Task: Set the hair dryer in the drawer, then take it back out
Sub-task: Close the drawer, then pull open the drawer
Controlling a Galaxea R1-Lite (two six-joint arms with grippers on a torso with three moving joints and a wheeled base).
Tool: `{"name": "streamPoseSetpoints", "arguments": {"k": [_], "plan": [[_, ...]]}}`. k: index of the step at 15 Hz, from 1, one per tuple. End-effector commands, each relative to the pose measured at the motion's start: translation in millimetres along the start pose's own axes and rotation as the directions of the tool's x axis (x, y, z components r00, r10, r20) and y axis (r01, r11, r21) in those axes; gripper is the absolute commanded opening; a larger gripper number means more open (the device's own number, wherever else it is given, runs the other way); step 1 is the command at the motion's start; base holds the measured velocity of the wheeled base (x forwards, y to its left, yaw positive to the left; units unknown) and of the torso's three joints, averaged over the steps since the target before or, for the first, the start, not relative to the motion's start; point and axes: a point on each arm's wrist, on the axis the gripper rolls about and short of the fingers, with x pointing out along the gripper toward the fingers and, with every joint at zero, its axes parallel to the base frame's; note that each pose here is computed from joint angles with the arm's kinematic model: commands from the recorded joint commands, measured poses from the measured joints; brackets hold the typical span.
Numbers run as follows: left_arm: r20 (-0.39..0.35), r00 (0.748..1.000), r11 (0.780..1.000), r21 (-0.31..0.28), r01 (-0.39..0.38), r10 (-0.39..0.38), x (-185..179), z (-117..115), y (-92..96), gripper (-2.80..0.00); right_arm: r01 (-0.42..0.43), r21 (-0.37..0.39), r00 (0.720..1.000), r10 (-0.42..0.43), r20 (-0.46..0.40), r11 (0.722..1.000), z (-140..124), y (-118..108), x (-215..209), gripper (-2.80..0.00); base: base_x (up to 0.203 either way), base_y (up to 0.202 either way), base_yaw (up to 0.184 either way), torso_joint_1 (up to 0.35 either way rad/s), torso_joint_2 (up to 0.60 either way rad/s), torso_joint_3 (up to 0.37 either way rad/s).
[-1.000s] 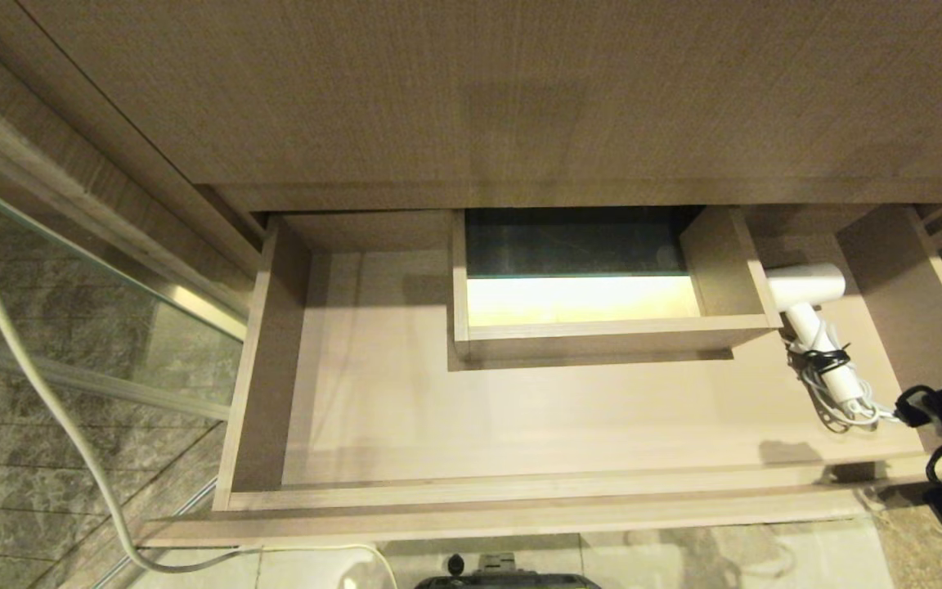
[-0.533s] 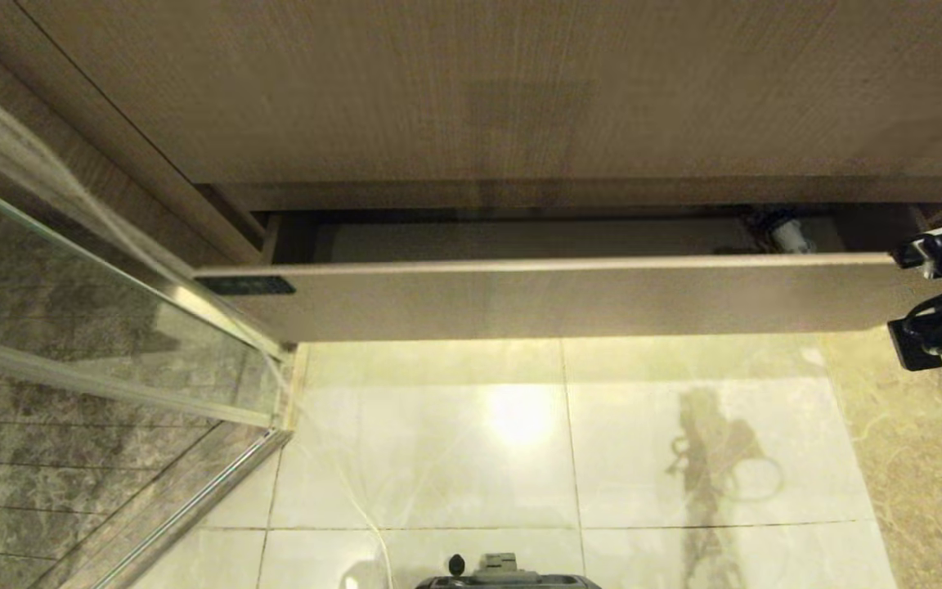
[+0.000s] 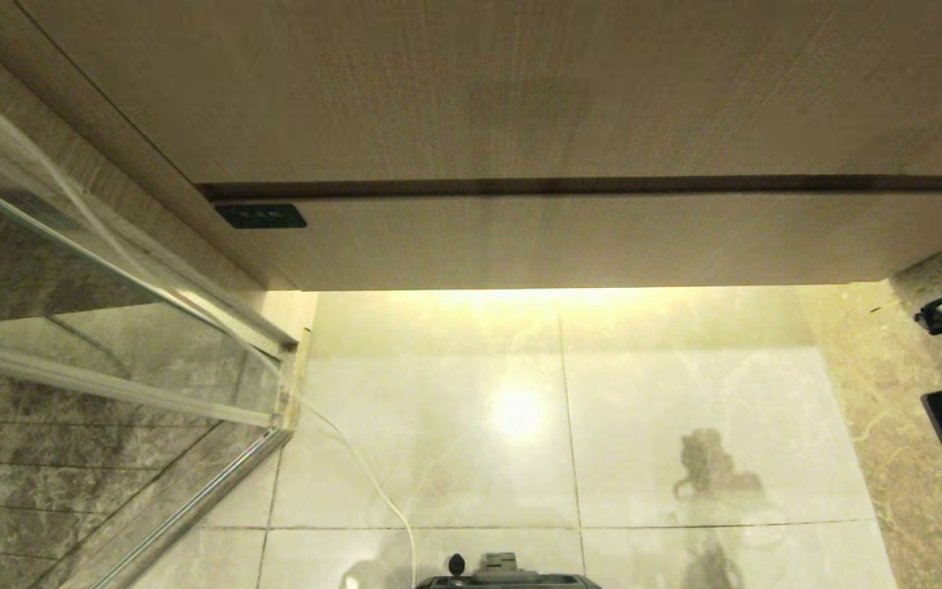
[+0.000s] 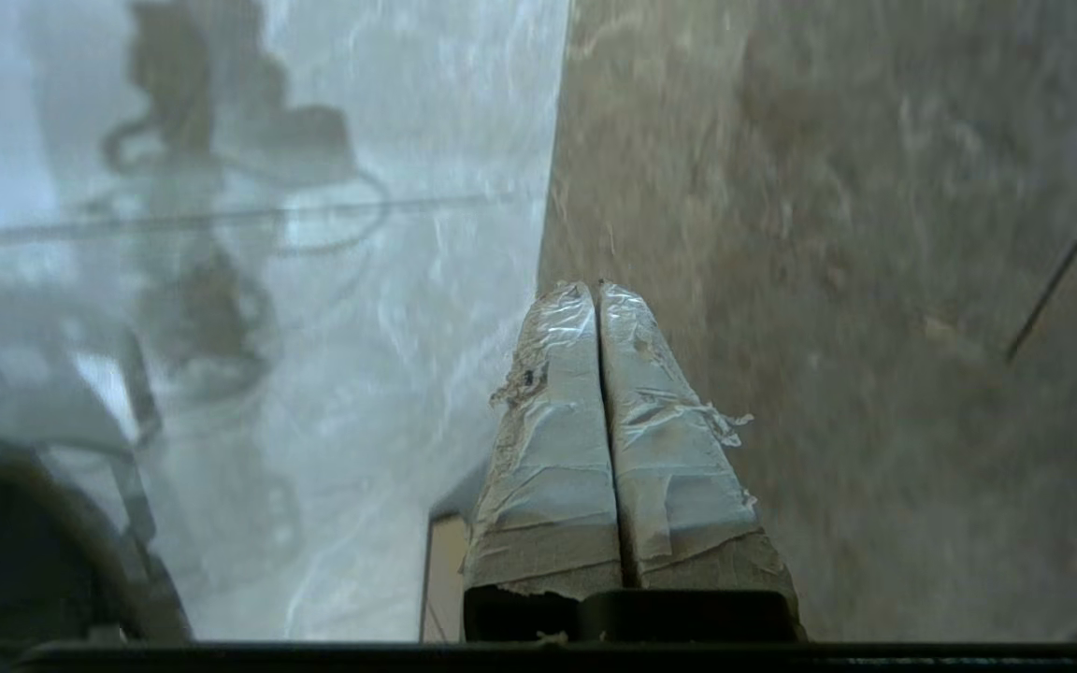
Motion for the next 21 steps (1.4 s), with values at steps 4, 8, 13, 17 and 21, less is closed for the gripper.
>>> {"name": "streamPoseSetpoints", "arguments": {"k": [4, 8, 13, 17, 21], "plan": [[-0.001, 1.000, 1.000, 0.000, 0.000, 0.000, 0.1, -0.4, 0.0, -2.80, 0.015, -0.020, 0.989, -0.012, 0.146, 1.000, -38.0, -0.1, -63.1, -2.80, 0.000, 0.000, 0.000, 0.000, 0.00, 0.000], [-0.001, 1.000, 1.000, 0.000, 0.000, 0.000, 0.1, -0.4, 0.0, -2.80, 0.009, 0.013, 0.939, -0.013, 0.343, 1.000, -88.9, 2.2, -112.4, -2.80, 0.000, 0.000, 0.000, 0.000, 0.00, 0.000], [-0.001, 1.000, 1.000, 0.000, 0.000, 0.000, 0.1, -0.4, 0.0, -2.80, -0.031, 0.120, 0.791, -0.049, 0.610, 0.992, -182.8, 9.8, -144.5, -2.80, 0.000, 0.000, 0.000, 0.000, 0.00, 0.000], [-0.001, 1.000, 1.000, 0.000, 0.000, 0.000, 0.1, -0.4, 0.0, -2.80, -0.422, 0.076, 0.577, 0.203, 0.791, 0.904, -218.8, 26.5, -136.4, -2.80, 0.000, 0.000, 0.000, 0.000, 0.00, 0.000], [-0.001, 1.000, 1.000, 0.000, 0.000, 0.000, 0.1, -0.4, 0.0, -2.80, -0.549, 0.066, 0.500, 0.264, 0.825, 0.833, -219.6, 32.9, -130.6, -2.80, 0.000, 0.000, 0.000, 0.000, 0.00, 0.000]]}}
